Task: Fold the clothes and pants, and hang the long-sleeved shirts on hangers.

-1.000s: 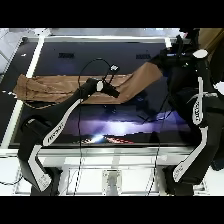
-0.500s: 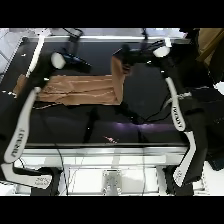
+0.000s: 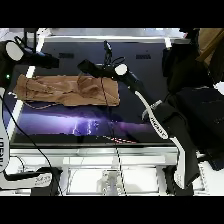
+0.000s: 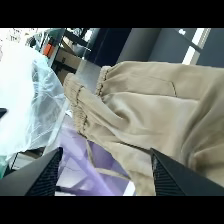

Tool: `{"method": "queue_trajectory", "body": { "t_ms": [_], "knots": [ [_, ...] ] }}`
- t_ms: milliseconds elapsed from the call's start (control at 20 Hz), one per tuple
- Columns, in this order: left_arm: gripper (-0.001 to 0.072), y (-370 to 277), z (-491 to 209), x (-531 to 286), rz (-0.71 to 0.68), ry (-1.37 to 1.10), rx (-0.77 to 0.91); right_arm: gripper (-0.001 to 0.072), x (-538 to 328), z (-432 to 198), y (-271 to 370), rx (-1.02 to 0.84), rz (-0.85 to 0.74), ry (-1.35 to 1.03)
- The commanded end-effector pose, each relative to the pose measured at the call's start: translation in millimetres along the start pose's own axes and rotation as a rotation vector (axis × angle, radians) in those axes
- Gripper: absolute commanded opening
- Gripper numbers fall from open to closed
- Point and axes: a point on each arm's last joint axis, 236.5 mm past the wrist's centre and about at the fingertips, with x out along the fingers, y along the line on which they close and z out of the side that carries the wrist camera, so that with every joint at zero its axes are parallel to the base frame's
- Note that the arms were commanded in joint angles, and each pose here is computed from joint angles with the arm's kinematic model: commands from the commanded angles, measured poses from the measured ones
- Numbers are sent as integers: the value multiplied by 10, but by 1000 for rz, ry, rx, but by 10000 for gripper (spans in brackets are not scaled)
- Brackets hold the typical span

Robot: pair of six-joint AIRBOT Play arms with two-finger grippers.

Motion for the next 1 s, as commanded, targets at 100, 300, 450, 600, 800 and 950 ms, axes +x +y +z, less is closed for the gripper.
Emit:
{"method": "queue_trajectory", "body": {
  "t_ms": [100, 300, 450, 600, 800, 950],
  "knots": [
    [23, 78, -41, -33, 9, 12, -12, 616, -760, 328, -383, -101, -95, 115],
    [24, 79, -45, -21, 9, 14, -12, 599, -1556, 429, -1461, -11, -359, 210],
    [23, 74, -70, 29, 6, 24, -13, 599, -1676, 22, -2151, 118, -488, 293],
    [24, 14, -89, 94, -22, 31, -29, 598, -1455, -292, -2443, 177, -488, 339],
    [23, -38, -91, 128, -46, 33, -43, 528, -1131, -516, -2538, 241, -442, 334],
    [23, -38, -92, 128, -46, 33, -43, 528, -943, -646, -2505, 269, -407, 340]
  ]
}}
